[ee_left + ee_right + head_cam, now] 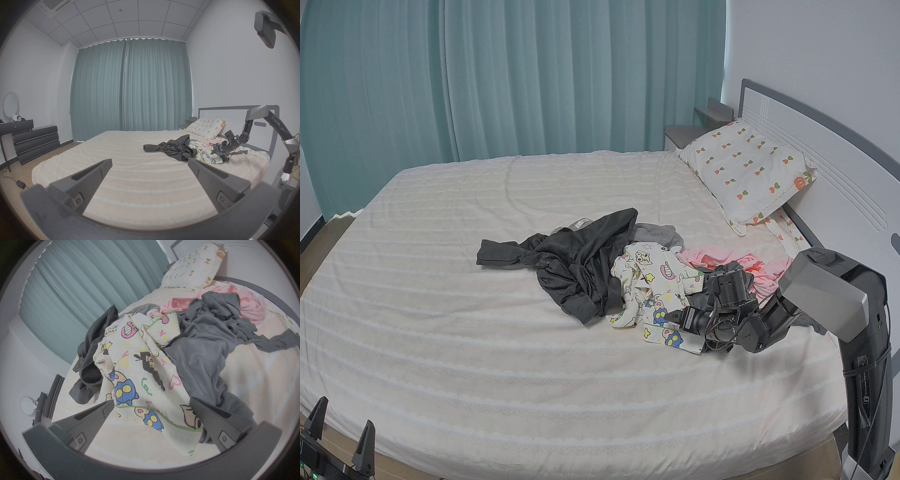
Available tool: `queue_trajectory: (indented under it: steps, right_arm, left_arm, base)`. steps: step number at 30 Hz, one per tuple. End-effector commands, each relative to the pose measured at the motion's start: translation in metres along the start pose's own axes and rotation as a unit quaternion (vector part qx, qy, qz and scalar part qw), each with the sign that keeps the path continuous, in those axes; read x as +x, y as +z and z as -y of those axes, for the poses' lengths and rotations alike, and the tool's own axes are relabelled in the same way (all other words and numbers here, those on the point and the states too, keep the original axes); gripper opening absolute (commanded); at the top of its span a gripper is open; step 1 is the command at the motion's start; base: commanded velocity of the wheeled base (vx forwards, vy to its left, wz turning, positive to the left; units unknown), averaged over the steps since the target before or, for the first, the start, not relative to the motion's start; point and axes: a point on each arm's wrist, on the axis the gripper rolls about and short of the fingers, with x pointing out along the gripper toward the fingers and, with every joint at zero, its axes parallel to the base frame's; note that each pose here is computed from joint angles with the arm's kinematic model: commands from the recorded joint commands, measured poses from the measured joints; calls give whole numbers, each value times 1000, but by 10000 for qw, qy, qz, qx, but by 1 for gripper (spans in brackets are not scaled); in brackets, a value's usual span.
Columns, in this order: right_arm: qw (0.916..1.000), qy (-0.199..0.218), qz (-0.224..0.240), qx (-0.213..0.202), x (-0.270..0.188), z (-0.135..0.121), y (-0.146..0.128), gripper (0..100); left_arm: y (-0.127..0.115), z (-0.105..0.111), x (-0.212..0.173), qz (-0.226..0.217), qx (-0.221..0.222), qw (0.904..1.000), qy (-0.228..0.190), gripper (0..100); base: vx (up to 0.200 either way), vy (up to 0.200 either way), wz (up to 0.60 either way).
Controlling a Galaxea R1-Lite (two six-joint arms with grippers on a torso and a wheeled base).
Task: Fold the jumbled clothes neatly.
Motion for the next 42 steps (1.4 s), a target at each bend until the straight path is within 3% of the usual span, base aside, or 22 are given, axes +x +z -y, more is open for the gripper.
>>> queue_trajectory:
  steps: [1,7,8,14,26,31,39,42]
  right_arm:
    - [10000,-2,2,-85,6,2,1,100]
    - [9997,30,-35,-226,15,-2,2,100]
    - [9997,27,-60,-248,16,-4,1,0]
    - [9988,-4,-230,-443,29,-9,-16,0]
    - [9993,-68,-105,-354,5,-12,-7,0]
    - [9983,532,-224,68,-41,-18,-3,0]
    - [9913,1311,-103,-4,-88,-11,-21,0]
    - [9842,1767,113,-89,-112,-9,-28,0]
  left_arm:
    - [-5,0,1,-37,0,10000,10,100]
    - [-5,0,1,-37,0,10000,2,100]
    - [-5,0,1,-37,0,10000,2,100]
    - [-5,0,1,-37,0,10000,2,100]
    - [-5,0,1,-37,0,10000,10,100]
    - [-5,0,1,-37,15,10000,2,100]
    - [-5,0,1,-37,15,10000,2,100]
    - [-5,0,1,-37,8,10000,-6,100]
  base:
    - [0,0,0]
    - [0,0,0]
    - [0,0,0]
    - [0,0,0]
    - [0,0,0]
    - [0,0,0]
    - [0,0,0]
    - [0,0,0]
